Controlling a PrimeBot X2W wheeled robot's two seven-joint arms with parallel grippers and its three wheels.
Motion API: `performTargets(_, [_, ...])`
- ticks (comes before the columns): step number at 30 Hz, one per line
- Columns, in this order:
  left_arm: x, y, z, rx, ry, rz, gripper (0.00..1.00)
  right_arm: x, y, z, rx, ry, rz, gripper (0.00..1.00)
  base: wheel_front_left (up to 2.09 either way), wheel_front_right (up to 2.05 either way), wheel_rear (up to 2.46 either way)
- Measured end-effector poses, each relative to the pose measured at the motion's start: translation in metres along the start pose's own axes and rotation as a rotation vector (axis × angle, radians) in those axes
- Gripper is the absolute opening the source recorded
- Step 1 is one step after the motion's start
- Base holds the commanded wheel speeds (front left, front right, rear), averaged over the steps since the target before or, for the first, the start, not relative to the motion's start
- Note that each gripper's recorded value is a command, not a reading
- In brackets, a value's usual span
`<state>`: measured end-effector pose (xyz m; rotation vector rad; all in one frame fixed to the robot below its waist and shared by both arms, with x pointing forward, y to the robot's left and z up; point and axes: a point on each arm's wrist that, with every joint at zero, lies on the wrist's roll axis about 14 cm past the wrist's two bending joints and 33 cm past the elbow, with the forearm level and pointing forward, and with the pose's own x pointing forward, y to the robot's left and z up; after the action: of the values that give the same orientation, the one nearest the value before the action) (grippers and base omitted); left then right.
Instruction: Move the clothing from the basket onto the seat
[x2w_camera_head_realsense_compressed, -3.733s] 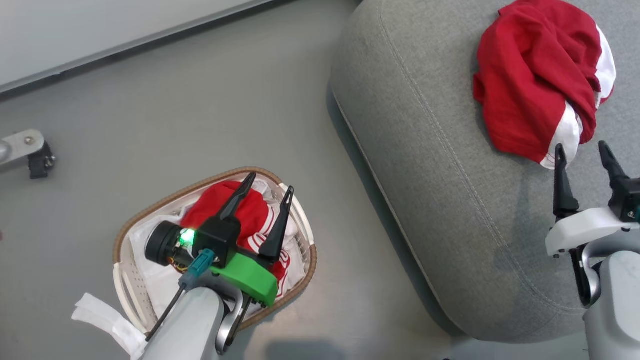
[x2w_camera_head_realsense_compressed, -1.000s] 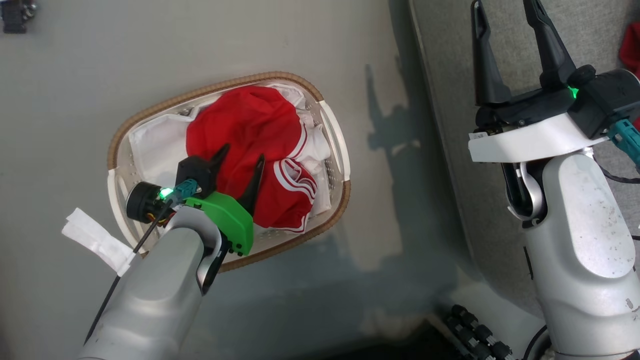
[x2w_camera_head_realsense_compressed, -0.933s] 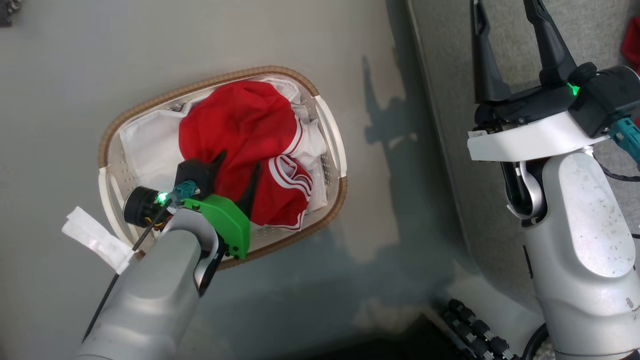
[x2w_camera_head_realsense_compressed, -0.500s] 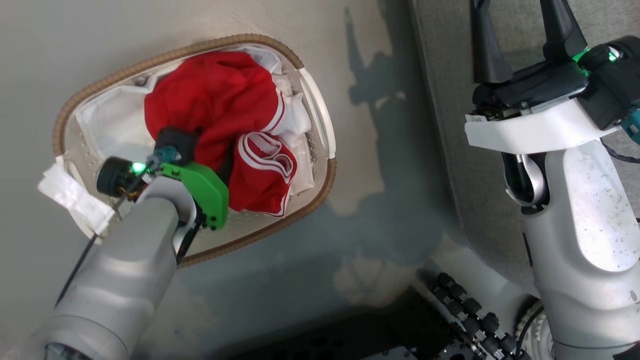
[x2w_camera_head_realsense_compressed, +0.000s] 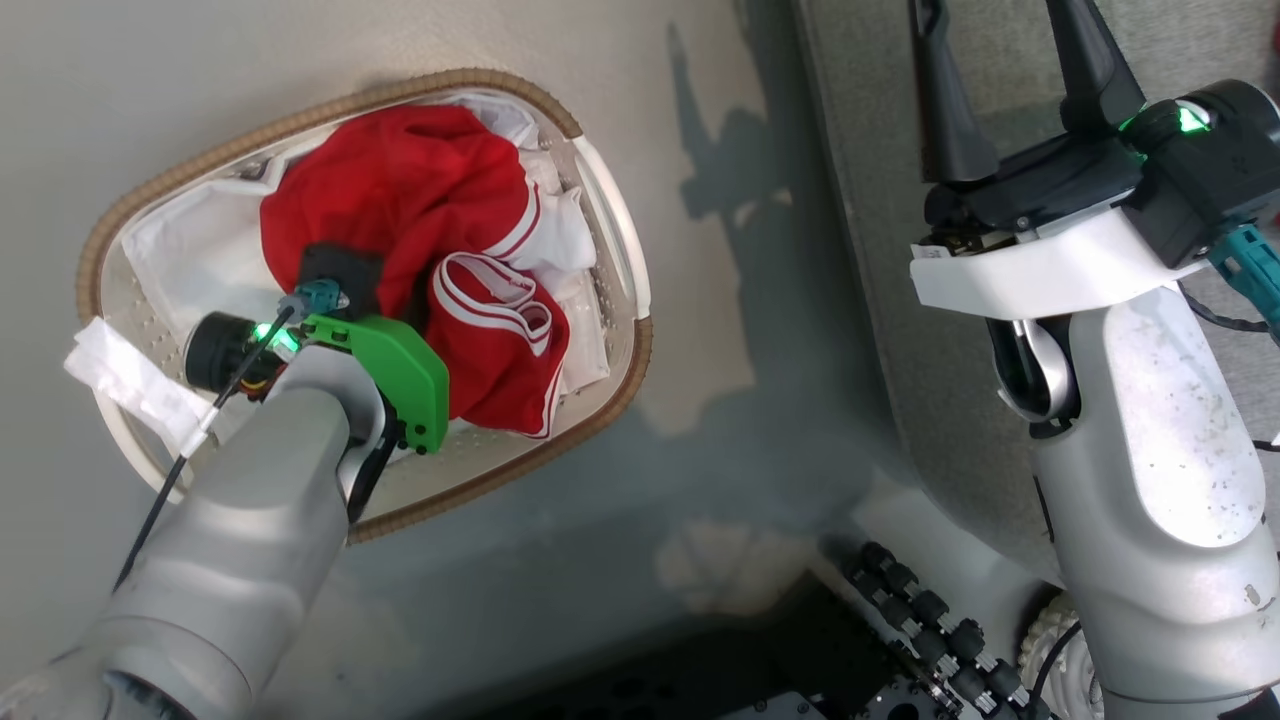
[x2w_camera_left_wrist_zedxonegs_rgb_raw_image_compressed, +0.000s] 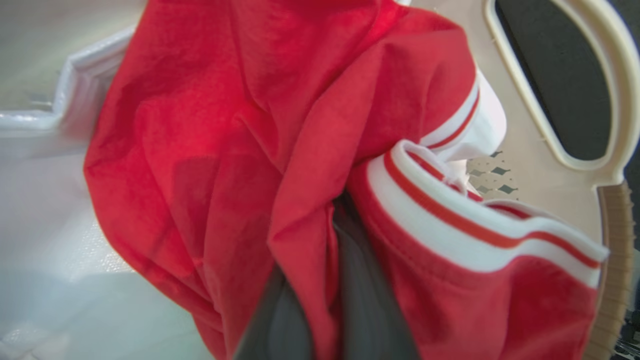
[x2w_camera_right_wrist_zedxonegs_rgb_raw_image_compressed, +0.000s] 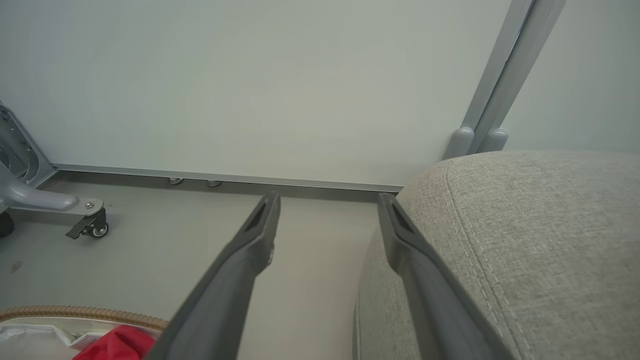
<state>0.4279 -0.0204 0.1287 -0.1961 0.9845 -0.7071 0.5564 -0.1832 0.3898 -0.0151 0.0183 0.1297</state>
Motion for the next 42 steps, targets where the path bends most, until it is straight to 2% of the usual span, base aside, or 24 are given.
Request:
performTargets(6, [-0.019, -0.014, -0.004, -0.053, -0.009, 0.006, 0.00, -0.013, -0.002, 0.008, 0.001, 0.019, -0.014, 1.00, 0.00, 0.00, 0.00])
performTargets(15, [-0.066, -0.028, 0.042, -0.057, -0.167, 0.036, 0.00, -0.036, 0.008, 0.037, 0.010, 0.009, -0.006, 1.00, 0.00, 0.00, 0.00])
performTargets(20, [-0.098, -0.042, 0.068, -0.022, -0.276, 0.048, 0.00, -0.052, 0.014, 0.055, 0.024, -0.006, -0.004, 1.00, 0.00, 0.00, 0.00])
performTargets(22, [-0.110, -0.047, 0.076, -0.045, -0.322, 0.059, 0.00, -0.057, 0.018, 0.063, 0.032, -0.017, 0.000, 1.00, 0.00, 0.00, 0.00])
performTargets(33, [-0.188, -0.080, 0.132, 0.031, -0.600, 0.089, 0.00, -0.091, 0.035, 0.098, 0.057, -0.067, 0.019, 1.00, 0.00, 0.00, 0.00])
performTargets(42, [-0.251, -0.116, 0.176, 0.113, -0.830, 0.082, 0.00, -0.125, 0.054, 0.101, 0.066, -0.054, 0.052, 1.00, 0.00, 0.00, 0.00])
